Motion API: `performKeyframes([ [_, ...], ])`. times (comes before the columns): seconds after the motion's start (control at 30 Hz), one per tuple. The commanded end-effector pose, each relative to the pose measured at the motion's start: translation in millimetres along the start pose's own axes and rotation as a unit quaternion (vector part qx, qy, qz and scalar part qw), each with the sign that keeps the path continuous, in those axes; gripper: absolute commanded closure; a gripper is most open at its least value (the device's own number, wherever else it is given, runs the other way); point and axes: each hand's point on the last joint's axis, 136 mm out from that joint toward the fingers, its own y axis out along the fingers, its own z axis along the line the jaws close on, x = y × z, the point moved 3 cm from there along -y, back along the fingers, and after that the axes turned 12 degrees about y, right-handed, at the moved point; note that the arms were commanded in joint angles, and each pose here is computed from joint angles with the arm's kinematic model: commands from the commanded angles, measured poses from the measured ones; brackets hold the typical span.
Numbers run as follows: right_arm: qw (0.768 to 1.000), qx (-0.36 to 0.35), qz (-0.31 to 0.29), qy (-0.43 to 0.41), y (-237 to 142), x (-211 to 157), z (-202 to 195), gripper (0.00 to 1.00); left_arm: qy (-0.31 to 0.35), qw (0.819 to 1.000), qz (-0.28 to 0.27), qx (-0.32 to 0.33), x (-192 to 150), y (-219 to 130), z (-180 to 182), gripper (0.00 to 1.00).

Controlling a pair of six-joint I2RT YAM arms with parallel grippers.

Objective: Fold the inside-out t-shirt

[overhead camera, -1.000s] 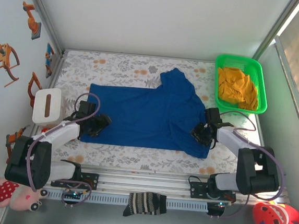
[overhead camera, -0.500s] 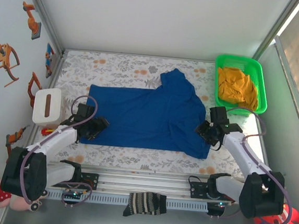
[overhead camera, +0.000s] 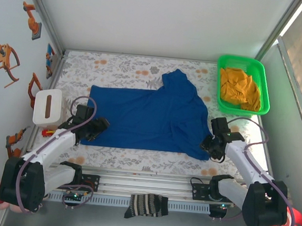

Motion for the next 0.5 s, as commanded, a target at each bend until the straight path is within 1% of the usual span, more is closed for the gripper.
performKeyframes([
  [0.0,1.000,-0.012,0.004,-0.007,5,-2,-5,0.59,0.002,1.000,0.017,0.010,-12,5,10,0.33],
  [0.1,1.000,-0.010,0.007,-0.006,8,-2,-4,0.61,-0.006,1.000,0.023,0.015,-17,12,14,0.33],
  [0.17,1.000,-0.006,0.006,-0.009,7,-1,-2,0.67,-0.010,0.999,0.028,0.018,-19,17,17,0.33],
  [0.27,1.000,-0.006,-0.004,-0.014,4,4,2,0.84,-0.021,0.999,0.036,0.036,-25,24,26,0.33],
  [0.3,1.000,-0.006,-0.009,-0.015,1,7,3,0.94,-0.026,0.998,0.037,0.043,-27,25,29,0.33],
  [0.33,1.000,-0.006,-0.015,-0.017,-1,10,6,1.00,-0.030,0.997,0.038,0.052,-28,26,33,0.33],
  [0.47,0.999,-0.007,-0.031,-0.022,-9,22,13,1.00,-0.039,0.995,0.040,0.082,-32,29,44,0.34],
])
